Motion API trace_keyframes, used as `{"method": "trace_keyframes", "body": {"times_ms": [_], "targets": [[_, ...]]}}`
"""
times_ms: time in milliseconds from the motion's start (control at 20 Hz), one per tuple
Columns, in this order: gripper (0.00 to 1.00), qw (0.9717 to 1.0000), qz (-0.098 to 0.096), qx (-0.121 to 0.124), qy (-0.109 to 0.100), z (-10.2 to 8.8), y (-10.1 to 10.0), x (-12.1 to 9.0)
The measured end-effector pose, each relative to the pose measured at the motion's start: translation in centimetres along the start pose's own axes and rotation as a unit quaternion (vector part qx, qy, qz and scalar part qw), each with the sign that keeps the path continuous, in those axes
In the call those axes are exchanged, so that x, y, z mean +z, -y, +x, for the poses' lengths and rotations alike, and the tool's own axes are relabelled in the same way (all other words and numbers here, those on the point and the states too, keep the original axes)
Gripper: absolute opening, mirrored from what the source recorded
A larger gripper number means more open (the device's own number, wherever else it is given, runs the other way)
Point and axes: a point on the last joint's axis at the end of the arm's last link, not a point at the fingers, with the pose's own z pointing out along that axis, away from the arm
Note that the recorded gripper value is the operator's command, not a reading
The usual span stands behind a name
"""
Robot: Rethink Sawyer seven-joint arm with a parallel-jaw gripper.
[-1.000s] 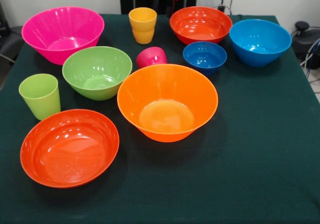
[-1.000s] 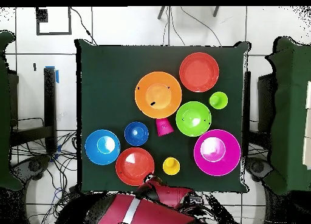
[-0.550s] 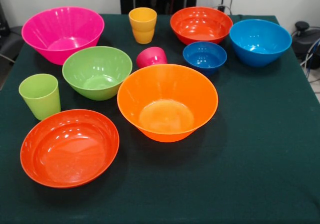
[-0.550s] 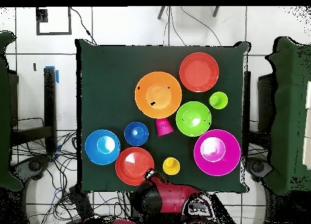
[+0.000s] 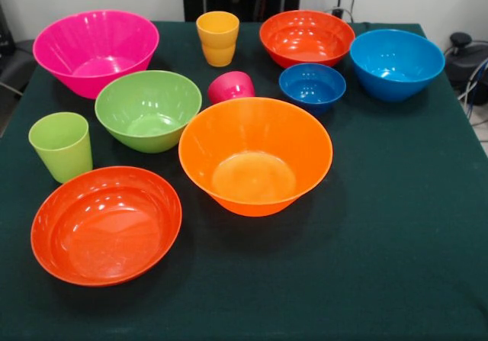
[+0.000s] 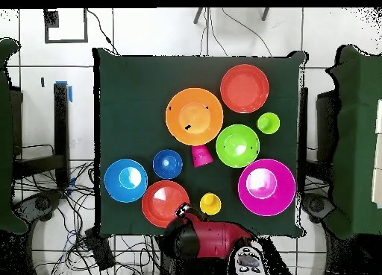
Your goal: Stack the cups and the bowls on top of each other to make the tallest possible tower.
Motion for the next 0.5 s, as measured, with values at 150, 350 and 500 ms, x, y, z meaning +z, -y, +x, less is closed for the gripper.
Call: {"method": "trace_keyframes", "body": {"times_ms": [150,350,500], "targets": [[1.00,1.0000,-0.001,0.001,-0.006,-0.4,-0.4,-0.7],[1.00,0.9999,-0.002,-0.003,-0.015,-1.2,-1.4,-1.8],[1.00,0.9998,-0.007,-0.004,-0.019,-2.0,-2.1,-2.2]]}}
